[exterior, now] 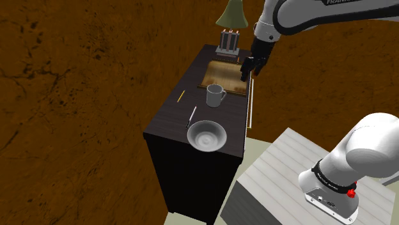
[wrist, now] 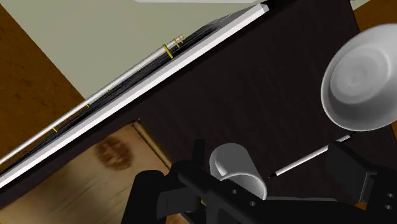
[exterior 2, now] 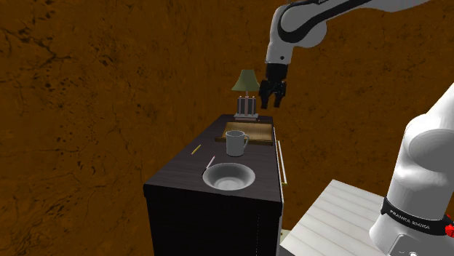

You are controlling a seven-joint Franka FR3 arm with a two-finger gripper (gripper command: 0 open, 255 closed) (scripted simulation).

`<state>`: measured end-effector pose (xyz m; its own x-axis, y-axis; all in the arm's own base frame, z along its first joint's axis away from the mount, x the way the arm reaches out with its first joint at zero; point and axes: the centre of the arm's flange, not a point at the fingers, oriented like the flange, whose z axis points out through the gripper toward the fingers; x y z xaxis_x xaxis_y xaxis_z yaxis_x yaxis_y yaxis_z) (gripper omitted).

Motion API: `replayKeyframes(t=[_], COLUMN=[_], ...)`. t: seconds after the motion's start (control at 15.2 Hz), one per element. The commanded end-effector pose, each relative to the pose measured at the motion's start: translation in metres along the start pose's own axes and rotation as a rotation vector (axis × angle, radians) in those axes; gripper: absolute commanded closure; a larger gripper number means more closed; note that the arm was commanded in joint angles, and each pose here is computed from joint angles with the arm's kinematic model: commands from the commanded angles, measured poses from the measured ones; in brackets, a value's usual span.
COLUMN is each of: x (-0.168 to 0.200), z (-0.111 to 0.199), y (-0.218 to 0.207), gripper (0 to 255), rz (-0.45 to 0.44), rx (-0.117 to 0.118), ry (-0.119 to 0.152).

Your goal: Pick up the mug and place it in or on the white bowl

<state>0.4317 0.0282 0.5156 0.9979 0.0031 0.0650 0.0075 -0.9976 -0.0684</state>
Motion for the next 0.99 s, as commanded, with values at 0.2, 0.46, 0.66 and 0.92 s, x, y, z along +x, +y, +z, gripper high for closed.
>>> replayKeyframes(t=[0.2,0.46,0.66,0.92], x=[0.051,0.091,0.121,0.159], z=[0.044,0.079,0.107,0.143], y=[-0.028,-0.045,-0.058,-0.073], gripper=[0,0,0,0], rz=[-0.013,-0.023,-0.030,-0.040], rx=[-0.041,-0.075,-0.100,-0.133], ry=[-0.020,-0.037,-0.050,-0.066])
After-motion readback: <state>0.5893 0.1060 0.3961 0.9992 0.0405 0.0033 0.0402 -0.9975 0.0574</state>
